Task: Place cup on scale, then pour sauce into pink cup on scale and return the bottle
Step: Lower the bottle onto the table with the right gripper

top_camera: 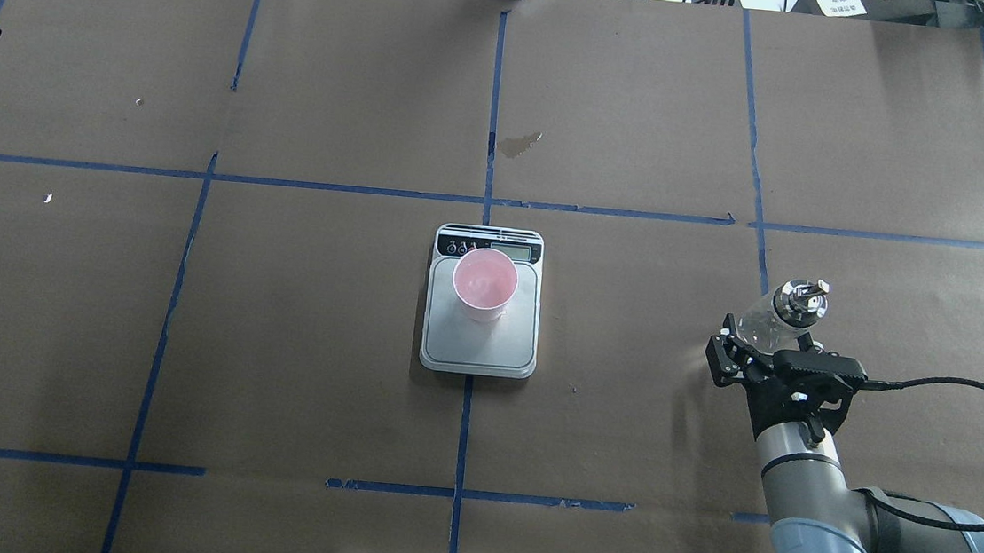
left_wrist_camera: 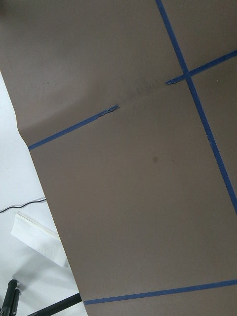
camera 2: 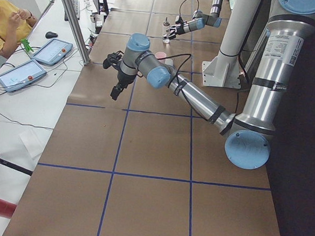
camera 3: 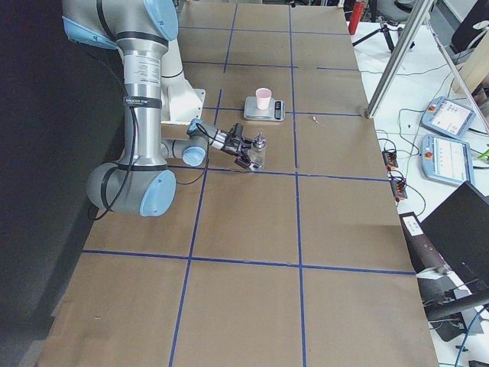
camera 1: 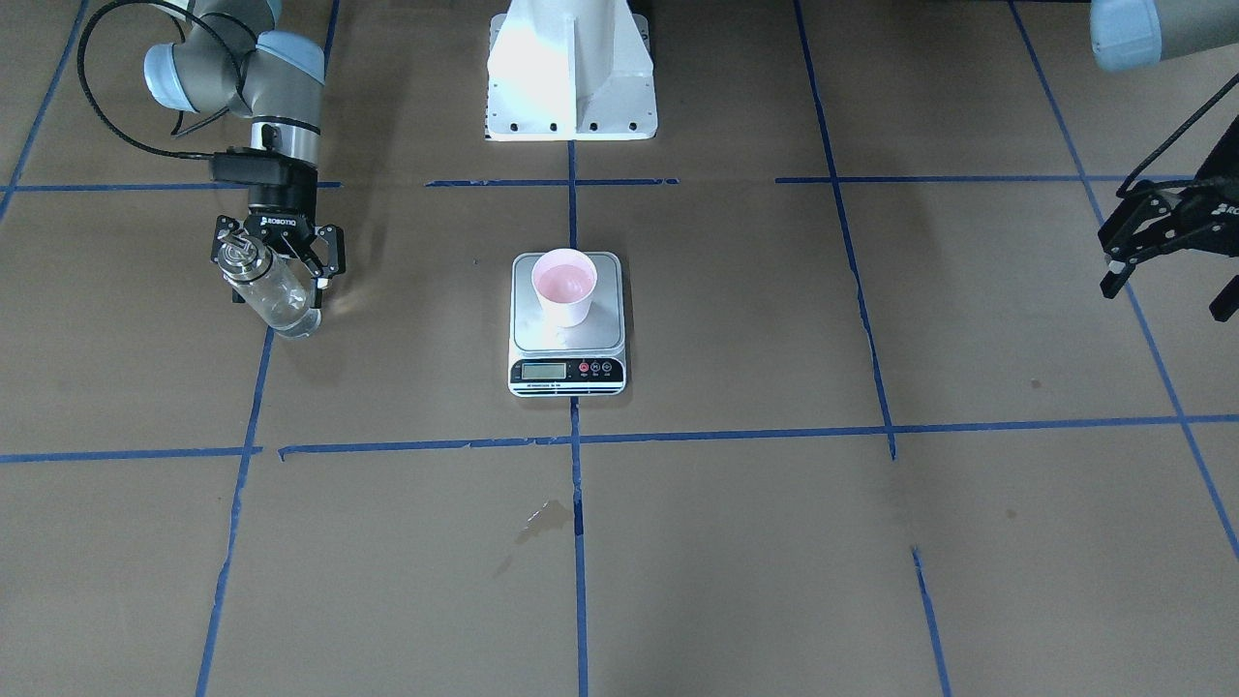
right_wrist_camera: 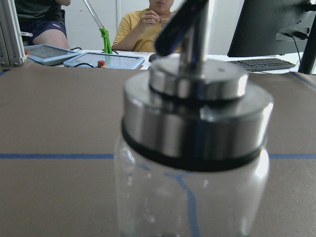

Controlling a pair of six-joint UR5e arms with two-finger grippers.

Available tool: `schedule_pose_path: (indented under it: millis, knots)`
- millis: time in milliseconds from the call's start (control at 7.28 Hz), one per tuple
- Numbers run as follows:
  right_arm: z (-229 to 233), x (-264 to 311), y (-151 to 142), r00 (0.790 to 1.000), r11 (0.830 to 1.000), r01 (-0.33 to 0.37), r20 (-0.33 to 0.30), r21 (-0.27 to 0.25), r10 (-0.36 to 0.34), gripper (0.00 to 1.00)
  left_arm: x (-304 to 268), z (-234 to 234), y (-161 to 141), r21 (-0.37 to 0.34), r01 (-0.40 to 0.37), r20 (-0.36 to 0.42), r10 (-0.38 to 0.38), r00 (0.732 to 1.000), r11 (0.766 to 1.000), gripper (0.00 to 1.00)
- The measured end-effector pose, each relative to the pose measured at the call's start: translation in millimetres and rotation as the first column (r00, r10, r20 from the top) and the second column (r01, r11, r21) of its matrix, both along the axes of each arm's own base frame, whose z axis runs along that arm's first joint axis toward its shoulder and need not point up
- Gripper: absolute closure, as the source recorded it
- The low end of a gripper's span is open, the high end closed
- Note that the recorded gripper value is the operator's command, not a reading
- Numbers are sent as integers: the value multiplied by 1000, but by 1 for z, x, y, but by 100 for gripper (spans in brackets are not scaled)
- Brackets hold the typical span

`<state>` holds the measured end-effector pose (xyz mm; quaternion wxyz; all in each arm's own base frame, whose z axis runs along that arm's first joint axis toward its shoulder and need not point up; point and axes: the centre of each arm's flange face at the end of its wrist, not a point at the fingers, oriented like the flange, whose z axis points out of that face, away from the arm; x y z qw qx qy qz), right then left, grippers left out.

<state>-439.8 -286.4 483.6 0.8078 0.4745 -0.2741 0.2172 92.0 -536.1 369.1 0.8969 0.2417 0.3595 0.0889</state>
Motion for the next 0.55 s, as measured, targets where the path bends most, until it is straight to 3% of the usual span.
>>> schedule_pose_path:
  millis: [550]
  knots:
    - [2, -3, 38, 999, 999, 37, 31, 24, -38, 0, -1, 1, 0, -1, 2, 0, -2, 1000, 1000, 0]
